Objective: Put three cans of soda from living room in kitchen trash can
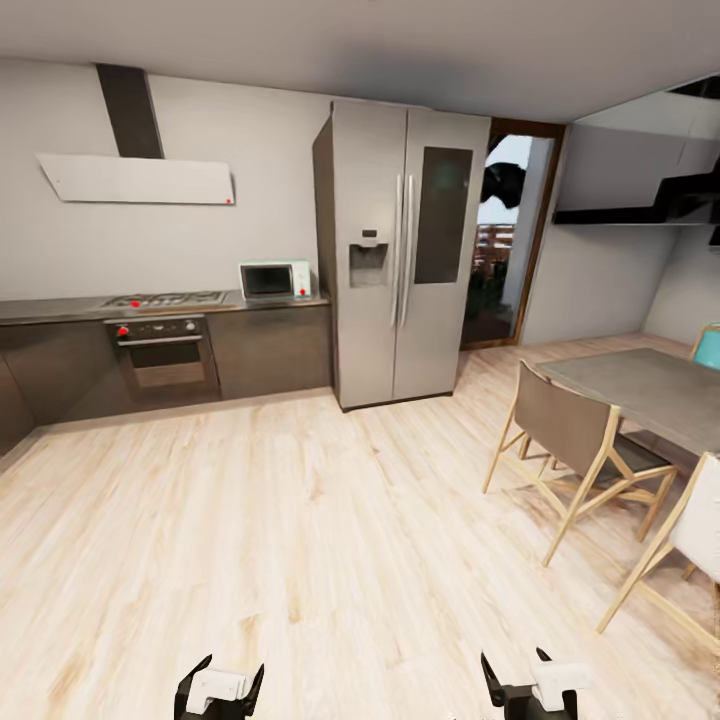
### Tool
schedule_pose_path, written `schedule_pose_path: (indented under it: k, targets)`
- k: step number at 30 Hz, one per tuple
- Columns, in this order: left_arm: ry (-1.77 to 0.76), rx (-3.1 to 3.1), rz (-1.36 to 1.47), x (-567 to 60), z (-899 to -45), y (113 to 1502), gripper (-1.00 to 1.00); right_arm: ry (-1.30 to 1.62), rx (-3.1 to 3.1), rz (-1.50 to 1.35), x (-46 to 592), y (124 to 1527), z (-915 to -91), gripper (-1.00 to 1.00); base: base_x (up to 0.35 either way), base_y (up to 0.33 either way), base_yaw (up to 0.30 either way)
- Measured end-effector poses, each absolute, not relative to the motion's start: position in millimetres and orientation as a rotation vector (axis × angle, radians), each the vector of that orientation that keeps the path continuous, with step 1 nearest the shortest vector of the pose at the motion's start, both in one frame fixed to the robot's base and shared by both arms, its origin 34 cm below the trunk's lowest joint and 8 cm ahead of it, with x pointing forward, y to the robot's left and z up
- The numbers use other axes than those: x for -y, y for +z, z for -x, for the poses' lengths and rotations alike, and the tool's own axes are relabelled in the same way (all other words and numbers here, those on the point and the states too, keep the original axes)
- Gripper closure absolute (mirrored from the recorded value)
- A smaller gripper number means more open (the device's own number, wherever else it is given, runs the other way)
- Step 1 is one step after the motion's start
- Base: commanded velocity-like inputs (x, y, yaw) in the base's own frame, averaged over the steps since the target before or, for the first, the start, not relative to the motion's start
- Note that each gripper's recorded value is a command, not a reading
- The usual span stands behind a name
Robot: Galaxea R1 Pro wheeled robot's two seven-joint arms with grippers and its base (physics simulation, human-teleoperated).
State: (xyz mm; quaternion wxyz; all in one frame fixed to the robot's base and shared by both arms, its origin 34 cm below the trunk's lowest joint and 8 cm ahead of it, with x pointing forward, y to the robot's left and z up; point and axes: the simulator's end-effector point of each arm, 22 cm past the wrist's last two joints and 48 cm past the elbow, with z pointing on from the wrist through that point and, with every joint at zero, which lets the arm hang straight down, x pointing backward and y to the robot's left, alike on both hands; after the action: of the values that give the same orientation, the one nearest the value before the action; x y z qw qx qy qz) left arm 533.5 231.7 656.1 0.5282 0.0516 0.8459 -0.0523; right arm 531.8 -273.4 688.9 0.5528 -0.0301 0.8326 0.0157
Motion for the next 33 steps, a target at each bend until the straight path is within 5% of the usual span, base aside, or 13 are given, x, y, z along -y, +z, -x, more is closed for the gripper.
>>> schedule_pose_path:
  k: [33]
  targets:
    - [-0.123, -2.017, -0.127, -231.5, -534.1, 657.6, -1.0, 0.036, -1.962, 0.073, 273.3, 691.3, -532.5, -1.0, 0.0, 0.307, -0.247]
